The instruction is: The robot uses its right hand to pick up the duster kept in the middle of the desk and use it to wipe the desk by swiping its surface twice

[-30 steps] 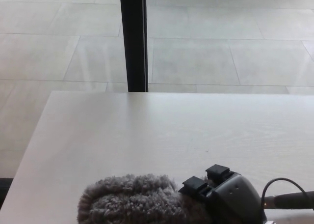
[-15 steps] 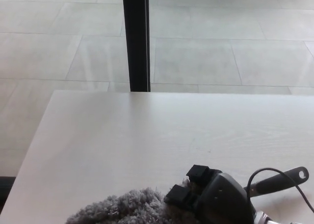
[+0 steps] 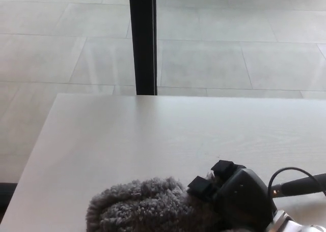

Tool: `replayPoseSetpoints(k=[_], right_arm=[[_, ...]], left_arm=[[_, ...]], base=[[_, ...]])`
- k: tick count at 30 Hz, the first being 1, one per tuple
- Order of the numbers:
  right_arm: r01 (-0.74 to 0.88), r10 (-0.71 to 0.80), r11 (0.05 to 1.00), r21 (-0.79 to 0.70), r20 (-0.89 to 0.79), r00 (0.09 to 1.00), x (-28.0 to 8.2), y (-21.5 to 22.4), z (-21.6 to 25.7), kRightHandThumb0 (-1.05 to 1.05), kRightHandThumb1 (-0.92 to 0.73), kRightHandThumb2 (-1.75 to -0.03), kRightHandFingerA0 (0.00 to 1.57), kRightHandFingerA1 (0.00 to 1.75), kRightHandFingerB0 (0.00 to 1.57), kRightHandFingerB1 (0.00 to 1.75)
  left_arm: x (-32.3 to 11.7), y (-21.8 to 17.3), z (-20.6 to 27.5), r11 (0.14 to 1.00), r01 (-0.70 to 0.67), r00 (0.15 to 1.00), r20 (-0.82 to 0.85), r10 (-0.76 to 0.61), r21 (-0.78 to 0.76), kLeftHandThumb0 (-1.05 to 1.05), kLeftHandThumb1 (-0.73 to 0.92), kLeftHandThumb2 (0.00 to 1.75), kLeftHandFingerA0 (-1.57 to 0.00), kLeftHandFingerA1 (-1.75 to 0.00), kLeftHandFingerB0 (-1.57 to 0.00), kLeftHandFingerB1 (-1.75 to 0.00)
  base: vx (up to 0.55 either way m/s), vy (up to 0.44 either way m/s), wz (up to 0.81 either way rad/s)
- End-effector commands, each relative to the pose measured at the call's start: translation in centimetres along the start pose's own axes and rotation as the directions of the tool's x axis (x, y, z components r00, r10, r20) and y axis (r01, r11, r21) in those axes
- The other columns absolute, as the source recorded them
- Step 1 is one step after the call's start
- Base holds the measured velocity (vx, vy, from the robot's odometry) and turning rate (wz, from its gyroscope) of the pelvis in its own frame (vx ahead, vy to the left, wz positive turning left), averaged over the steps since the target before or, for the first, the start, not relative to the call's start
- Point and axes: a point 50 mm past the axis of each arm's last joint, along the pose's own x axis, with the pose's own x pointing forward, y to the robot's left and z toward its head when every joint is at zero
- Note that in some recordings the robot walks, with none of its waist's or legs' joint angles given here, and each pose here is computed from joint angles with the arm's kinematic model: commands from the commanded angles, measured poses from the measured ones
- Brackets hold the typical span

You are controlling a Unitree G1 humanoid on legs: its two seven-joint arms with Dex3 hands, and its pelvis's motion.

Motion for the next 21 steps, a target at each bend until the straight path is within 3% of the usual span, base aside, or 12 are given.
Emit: replayPoseSetpoints(k=[1,2,3,7,8,10,11,13,14,17,18,21], right_arm=[[-0.355,0.326,0.934,-0.052,-0.286,0.901,-4.1,2.4,-2.9,-0.45,-0.54,-0.61,0.95,1.75,0.92,0.79],[-0.376,0.340,0.925,-0.053,-0.325,0.882,-4.3,2.5,-3.2,-0.43,-0.55,-0.63,1.00,1.75,0.87,0.81],[-0.424,0.374,0.904,-0.053,-0.384,0.844,-4.7,2.6,-3.9,-0.40,-0.40,-0.87,1.29,1.41,0.81,0.83],[-0.469,0.387,0.883,-0.027,-0.524,0.759,-6.3,2.0,-6.2,-0.39,-0.42,-0.91,1.25,1.36,0.83,0.99],[-0.479,0.385,0.878,-0.018,-0.569,0.727,-6.6,1.7,-6.9,-0.50,-0.55,-0.61,0.95,1.75,0.82,1.06],[-0.480,0.389,0.877,0.029,-0.632,0.671,-7.0,1.3,-8.0,-0.40,-0.53,-0.60,0.95,1.75,0.81,1.16],[-0.494,0.361,0.869,-0.013,-0.667,0.652,-7.6,0.8,-8.9,-0.50,-0.39,-0.86,1.26,1.44,0.93,1.23],[-0.492,0.340,0.870,-0.022,-0.696,0.632,-8.3,0.3,-9.7,-0.44,-0.40,-0.89,1.25,1.40,1.00,1.24],[-0.509,0.333,0.860,-0.020,-0.735,0.591,-9.3,-0.2,-10.6,-0.35,-0.58,-0.66,0.99,1.75,0.81,1.43],[-0.523,0.332,0.852,-0.010,-0.763,0.554,-11.0,-0.9,-11.6,-0.34,-0.59,-0.70,0.99,1.75,0.80,1.43],[-0.544,0.353,0.839,0.025,-0.786,0.508,-11.5,-1.0,-12.0,-0.45,-0.48,-0.95,1.24,1.38,0.80,1.06],[-0.597,0.361,0.802,0.025,-0.817,0.450,-13.0,-1.4,-12.6,-0.43,-0.58,-0.58,0.97,1.74,0.85,1.00]], left_arm=[[-0.2,0.4,-0.5,1.000,0.003,1.000,0.003,-0.003,-0.012,-0.52,0.64,0.59,-0.66,-0.59,-0.57,-0.49],[-0.2,0.4,-0.6,1.000,0.001,1.000,0.000,-0.001,-0.010,-0.54,0.63,0.59,-0.65,-0.57,-0.51,-0.46],[-0.2,0.3,-0.8,1.000,-0.009,1.000,-0.010,0.009,0.003,-0.52,0.63,0.59,-0.67,-0.59,-0.57,-0.48],[-0.4,0.4,-1.3,1.000,0.006,1.000,-0.025,-0.005,0.030,-0.52,0.64,0.59,-0.62,-0.55,-0.62,-0.52],[-0.4,0.4,-1.3,1.000,0.003,1.000,-0.023,-0.003,0.031,-0.52,0.64,0.59,-0.64,-0.58,-0.61,-0.53],[-0.5,0.5,-1.5,0.999,0.006,1.000,-0.025,-0.004,0.054,-0.54,0.65,0.60,-0.63,-0.59,-0.63,-0.55],[-0.5,0.5,-1.5,1.000,0.009,1.000,-0.026,-0.009,0.016,-0.51,0.63,0.59,-0.61,-0.60,-0.63,-0.57],[-0.5,0.5,-1.6,1.000,0.009,1.000,-0.028,-0.009,0.004,-0.51,0.63,0.59,-0.60,-0.59,-0.64,-0.55],[-0.4,0.4,-1.6,1.000,0.005,0.999,-0.031,-0.005,0.016,-0.52,0.63,0.59,-0.64,-0.57,-0.65,-0.53],[-0.4,0.5,-1.5,0.999,0.011,0.999,-0.034,-0.010,0.044,-0.54,0.65,0.59,-0.62,-0.54,-0.57,-0.48],[-0.4,0.5,-1.4,0.999,0.007,0.999,-0.041,-0.005,0.045,-0.55,0.65,0.59,-0.63,-0.54,-0.57,-0.46],[-0.5,0.5,-1.6,1.000,0.012,0.999,-0.032,-0.012,0.008,-0.56,0.65,0.60,-0.60,-0.54,-0.58,-0.50]], base=[[0.00,0.000,0.00],[0.00,0.000,0.00],[0.00,0.000,0.00],[0.00,0.000,0.00],[0.00,0.000,0.00],[0.00,0.000,0.00],[0.00,0.000,0.00],[0.00,0.000,0.00],[0.00,0.000,0.00],[0.00,0.000,0.00],[0.00,0.000,0.00],[0.00,0.000,0.00]])
